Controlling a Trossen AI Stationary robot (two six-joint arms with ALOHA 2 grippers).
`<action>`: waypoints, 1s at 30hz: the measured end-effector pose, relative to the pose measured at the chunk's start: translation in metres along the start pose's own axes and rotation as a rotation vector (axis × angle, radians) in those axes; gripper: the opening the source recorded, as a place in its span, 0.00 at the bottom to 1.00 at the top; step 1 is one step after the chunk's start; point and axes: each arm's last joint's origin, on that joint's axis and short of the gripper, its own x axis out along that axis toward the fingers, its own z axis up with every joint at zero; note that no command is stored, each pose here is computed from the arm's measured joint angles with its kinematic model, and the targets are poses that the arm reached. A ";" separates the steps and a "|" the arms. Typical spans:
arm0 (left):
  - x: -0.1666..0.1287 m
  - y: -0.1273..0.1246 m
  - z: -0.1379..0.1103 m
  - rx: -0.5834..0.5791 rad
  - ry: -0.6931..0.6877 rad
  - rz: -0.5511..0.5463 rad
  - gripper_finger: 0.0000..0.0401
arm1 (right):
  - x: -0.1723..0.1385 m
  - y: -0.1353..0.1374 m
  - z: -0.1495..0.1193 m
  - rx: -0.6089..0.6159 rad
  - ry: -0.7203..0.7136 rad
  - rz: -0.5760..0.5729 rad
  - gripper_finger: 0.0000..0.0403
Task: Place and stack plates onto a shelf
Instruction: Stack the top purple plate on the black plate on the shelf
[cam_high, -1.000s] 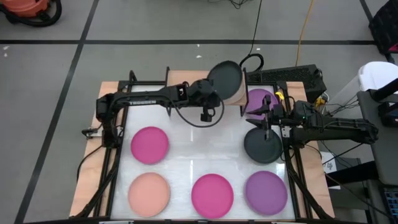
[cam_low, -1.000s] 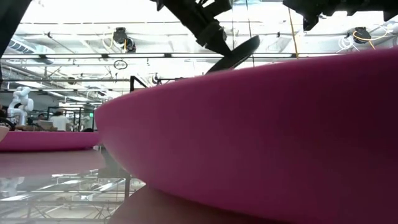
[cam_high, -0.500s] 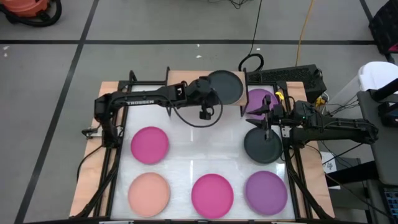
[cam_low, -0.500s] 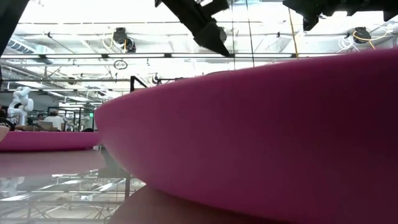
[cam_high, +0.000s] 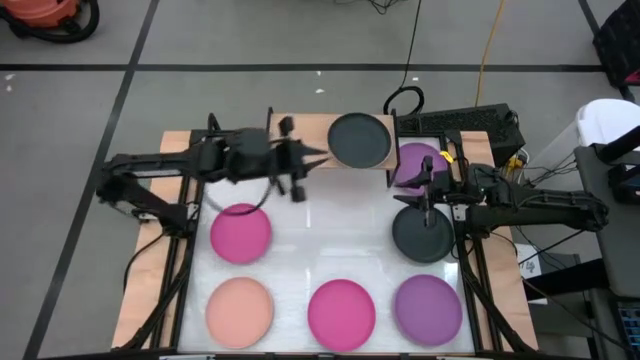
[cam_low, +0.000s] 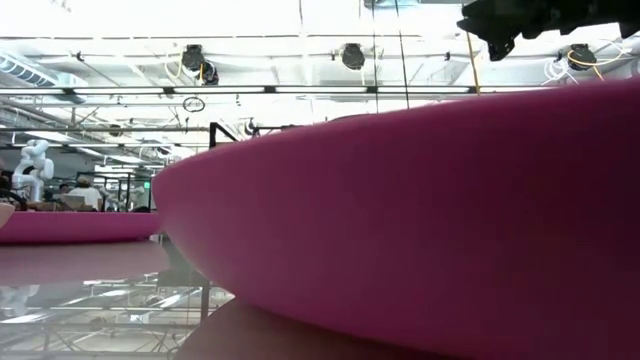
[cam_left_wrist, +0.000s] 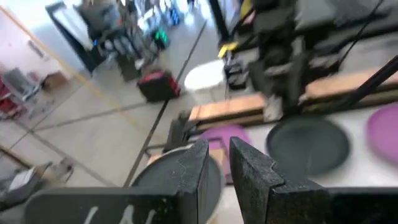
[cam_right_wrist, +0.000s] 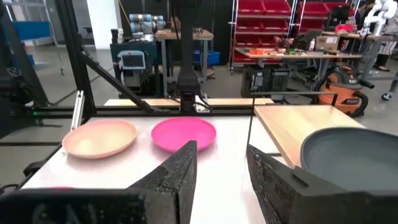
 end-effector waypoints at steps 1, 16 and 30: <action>-0.008 -0.003 -0.004 -0.017 -0.028 -0.003 0.18 | 0.000 0.000 0.000 0.000 0.004 0.000 0.31; -0.077 -0.060 -0.131 -0.285 -0.354 -0.052 0.18 | 0.009 -0.001 -0.003 0.031 0.023 -0.002 0.31; -0.099 -0.053 -0.141 -0.336 -0.467 0.014 0.18 | 0.021 -0.005 0.017 0.049 0.322 -0.094 0.31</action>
